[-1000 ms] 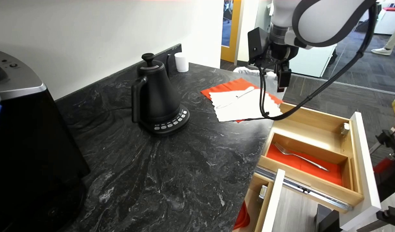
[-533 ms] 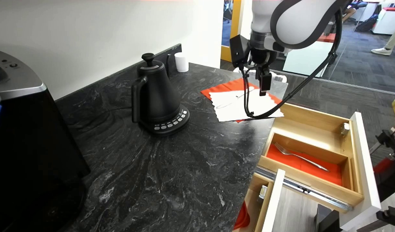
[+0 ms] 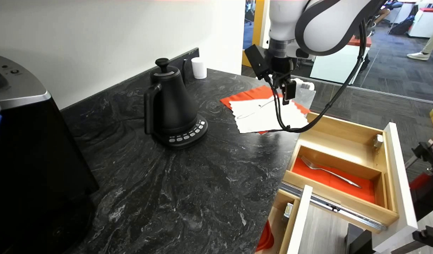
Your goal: Put the fork and knife inside the box in the drawer
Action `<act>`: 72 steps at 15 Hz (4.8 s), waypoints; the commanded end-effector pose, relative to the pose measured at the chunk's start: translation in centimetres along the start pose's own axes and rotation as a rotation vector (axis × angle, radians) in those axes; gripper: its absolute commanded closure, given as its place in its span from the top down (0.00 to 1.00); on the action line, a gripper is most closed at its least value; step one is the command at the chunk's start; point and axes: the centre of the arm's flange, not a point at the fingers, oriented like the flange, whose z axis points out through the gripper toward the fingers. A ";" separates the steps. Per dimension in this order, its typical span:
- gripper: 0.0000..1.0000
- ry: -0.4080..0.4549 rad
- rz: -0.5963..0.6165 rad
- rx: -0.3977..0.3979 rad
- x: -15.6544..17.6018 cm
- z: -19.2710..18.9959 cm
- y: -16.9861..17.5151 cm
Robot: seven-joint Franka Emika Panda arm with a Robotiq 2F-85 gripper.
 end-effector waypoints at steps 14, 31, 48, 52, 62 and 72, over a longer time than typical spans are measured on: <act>1.00 0.020 -0.093 0.046 0.8 1.0 -2.0; 1.00 0.000 -0.388 0.022 -2.2 6.8 -7.8; 1.00 -0.118 -0.372 -0.124 -5.3 6.5 -10.8; 1.00 -0.126 -0.366 -0.169 -5.6 6.5 -10.8; 1.00 -0.114 -0.377 -0.217 -5.8 6.4 -9.7; 1.00 -0.095 -0.384 -0.191 -5.6 5.7 -8.7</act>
